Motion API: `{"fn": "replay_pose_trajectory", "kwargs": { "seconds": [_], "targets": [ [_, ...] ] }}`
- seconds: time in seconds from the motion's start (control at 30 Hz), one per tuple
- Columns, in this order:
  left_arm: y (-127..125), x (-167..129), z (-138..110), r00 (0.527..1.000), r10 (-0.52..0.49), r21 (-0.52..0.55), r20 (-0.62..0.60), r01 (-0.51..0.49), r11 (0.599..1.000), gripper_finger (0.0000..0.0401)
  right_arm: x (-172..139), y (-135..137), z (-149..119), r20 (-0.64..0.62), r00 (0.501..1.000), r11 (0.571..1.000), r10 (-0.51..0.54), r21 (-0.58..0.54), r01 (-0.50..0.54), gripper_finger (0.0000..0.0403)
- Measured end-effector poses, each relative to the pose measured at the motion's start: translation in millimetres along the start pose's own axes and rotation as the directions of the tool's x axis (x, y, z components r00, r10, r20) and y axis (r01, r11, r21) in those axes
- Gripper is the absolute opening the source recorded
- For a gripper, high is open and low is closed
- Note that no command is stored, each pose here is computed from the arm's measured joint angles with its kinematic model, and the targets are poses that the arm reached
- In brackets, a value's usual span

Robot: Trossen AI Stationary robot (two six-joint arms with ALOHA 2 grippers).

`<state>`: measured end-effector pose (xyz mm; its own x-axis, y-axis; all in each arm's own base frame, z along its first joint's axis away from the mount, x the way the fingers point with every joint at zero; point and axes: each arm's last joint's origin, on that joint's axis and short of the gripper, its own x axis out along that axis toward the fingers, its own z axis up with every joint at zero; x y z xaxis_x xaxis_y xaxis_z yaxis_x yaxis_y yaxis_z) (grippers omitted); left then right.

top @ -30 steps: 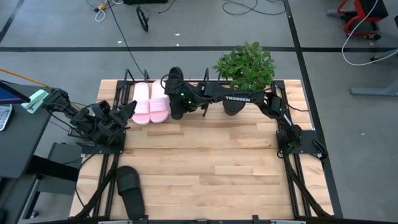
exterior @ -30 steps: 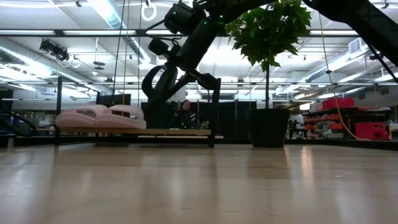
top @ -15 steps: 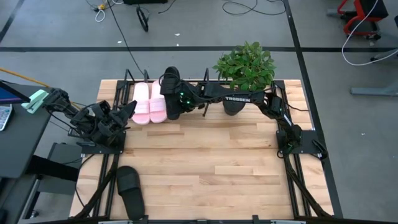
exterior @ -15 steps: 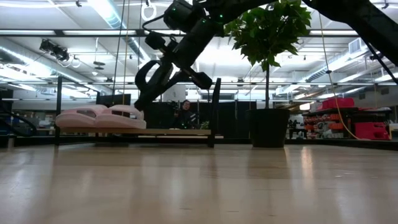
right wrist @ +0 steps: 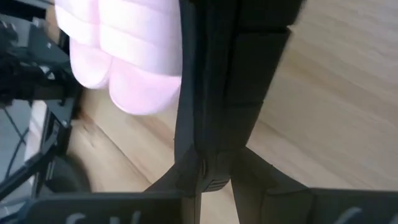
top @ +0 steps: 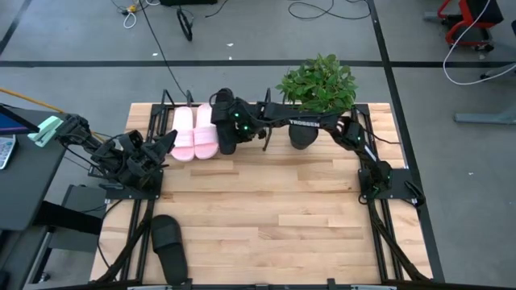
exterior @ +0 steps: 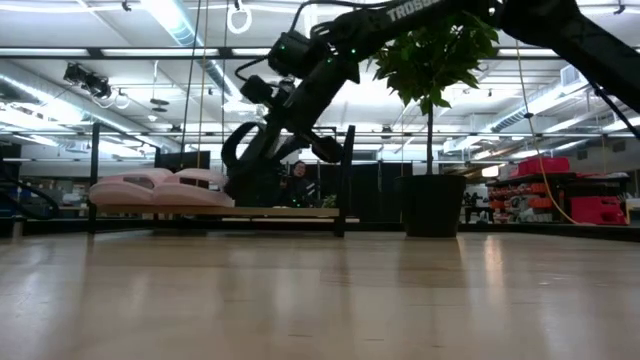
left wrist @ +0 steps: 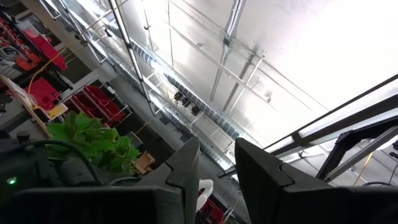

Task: Pick and place slides into the shelf
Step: Put the top black slide on the shelf

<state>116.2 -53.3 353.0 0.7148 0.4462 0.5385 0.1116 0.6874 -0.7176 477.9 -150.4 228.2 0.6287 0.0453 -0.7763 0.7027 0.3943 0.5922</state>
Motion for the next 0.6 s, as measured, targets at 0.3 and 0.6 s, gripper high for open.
{"fn": "replay_pose_trajectory", "kwargs": {
  "seconds": [0.3,0.6],
  "targets": [
    [0,0,0,1.000,0.000,0.001,-0.002,0.000,1.000,0.0107,-2,-8,10,-0.012,1.000,1.000,0.017,0.018,-0.017,0.0060],
    [0,0,0,1.000,0.001,0.003,-0.002,-0.001,1.000,0.0107,3,-15,8,-0.063,0.997,0.999,0.034,0.028,-0.032,0.0061]
  ]
}}
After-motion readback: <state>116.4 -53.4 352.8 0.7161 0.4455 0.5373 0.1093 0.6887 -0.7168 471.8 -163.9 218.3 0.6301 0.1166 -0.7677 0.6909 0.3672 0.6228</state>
